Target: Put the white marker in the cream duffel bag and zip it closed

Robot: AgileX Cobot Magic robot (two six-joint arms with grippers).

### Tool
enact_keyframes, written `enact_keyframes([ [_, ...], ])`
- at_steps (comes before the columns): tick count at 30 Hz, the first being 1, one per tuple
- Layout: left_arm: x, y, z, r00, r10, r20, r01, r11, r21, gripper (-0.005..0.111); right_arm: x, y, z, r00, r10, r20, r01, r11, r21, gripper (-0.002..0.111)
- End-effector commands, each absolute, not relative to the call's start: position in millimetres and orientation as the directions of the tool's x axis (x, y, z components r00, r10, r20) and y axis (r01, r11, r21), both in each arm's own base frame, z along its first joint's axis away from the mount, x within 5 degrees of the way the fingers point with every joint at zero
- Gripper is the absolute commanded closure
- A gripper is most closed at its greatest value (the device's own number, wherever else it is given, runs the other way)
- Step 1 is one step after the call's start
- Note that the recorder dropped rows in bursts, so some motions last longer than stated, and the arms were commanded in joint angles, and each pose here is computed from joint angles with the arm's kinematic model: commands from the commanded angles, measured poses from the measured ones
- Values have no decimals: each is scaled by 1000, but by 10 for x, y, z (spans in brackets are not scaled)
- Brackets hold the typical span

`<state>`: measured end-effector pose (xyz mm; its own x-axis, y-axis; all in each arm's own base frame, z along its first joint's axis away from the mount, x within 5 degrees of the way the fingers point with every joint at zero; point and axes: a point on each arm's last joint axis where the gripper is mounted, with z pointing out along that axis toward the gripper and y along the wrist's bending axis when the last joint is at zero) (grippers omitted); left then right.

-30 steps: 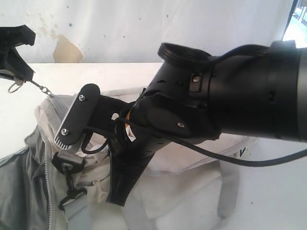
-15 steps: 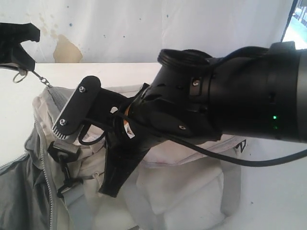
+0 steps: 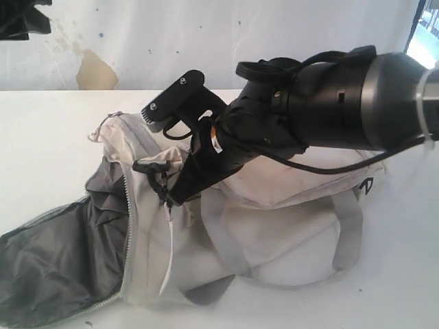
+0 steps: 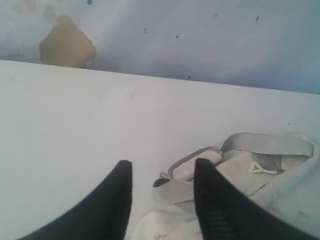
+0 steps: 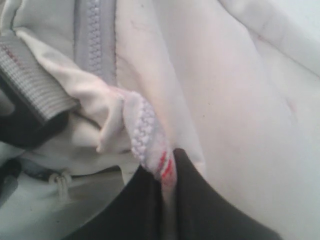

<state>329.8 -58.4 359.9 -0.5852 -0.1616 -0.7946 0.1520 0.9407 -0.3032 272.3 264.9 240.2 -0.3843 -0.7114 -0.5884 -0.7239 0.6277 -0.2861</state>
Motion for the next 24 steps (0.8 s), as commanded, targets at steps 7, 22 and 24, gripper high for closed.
enact_keyframes([
  [7,3319,-635,3403,-702,-130,-700,154,932,-328,39,2845,2610,2364,-493,-629,-601,-661,720,-211,74],
  [22,3168,-548,3256,-828,40,-560,169,969,-181,40,2738,2111,2988,-849,-471,-238,-465,881,-85,34],
  [24,3145,-527,3242,-843,45,-536,156,974,-163,40,2809,2013,2984,-870,-436,-230,-437,898,-52,41],
])
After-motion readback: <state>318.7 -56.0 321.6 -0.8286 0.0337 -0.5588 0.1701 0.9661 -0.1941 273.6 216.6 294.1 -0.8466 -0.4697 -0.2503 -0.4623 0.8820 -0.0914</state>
